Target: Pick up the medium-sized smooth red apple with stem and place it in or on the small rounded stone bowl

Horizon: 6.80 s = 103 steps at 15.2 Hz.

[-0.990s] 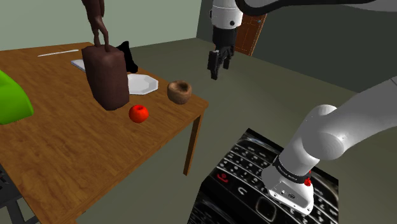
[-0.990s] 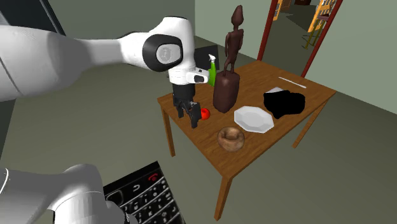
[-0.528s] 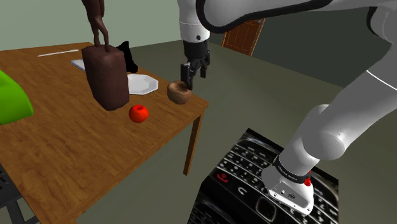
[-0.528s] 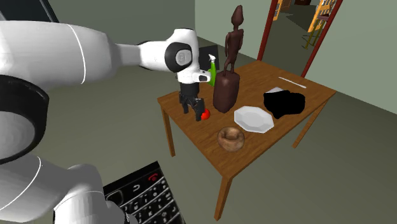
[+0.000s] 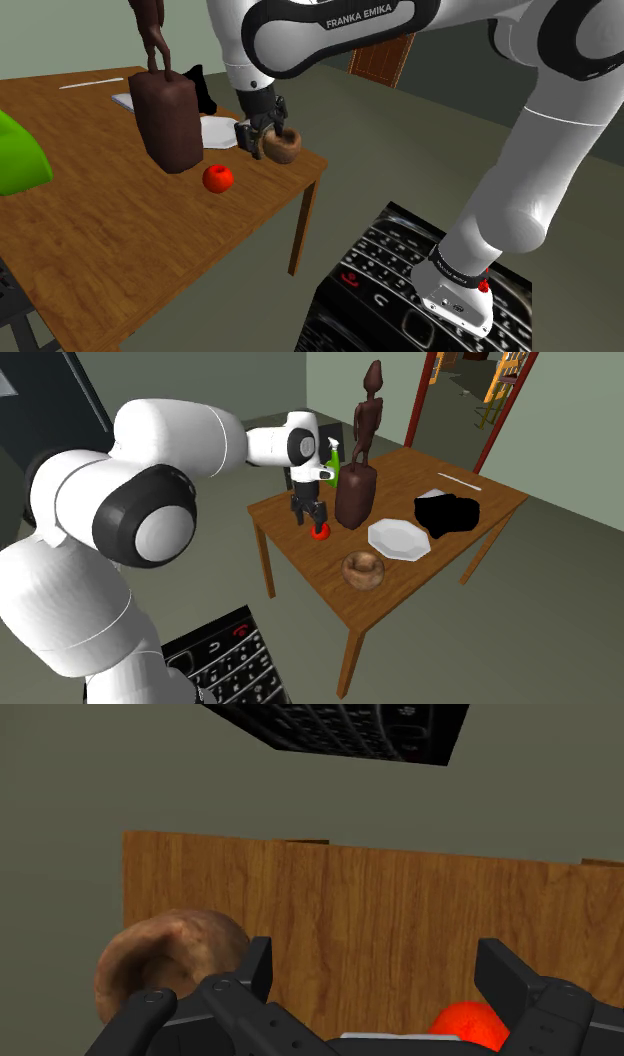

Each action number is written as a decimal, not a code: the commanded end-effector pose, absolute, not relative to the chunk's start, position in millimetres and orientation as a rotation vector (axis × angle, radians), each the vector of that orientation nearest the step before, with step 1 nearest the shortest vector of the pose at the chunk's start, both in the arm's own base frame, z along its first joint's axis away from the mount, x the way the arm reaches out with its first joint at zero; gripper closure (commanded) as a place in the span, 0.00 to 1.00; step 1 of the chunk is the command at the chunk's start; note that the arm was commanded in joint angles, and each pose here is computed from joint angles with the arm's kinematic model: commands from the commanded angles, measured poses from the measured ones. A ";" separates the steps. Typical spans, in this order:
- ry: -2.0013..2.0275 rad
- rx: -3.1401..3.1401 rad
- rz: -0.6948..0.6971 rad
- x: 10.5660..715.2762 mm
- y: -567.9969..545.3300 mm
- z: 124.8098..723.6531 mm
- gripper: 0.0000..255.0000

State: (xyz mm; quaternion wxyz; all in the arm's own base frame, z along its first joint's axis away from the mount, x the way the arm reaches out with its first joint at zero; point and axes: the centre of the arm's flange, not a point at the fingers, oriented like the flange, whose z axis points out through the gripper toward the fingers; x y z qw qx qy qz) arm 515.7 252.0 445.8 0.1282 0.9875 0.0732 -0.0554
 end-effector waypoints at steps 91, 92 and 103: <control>0.262 2.810 -0.209 601.4 87.3 485.6 1.00; 0.262 2.810 -0.209 601.4 87.3 480.3 1.00; 0.262 2.810 -0.209 601.4 87.3 424.5 1.00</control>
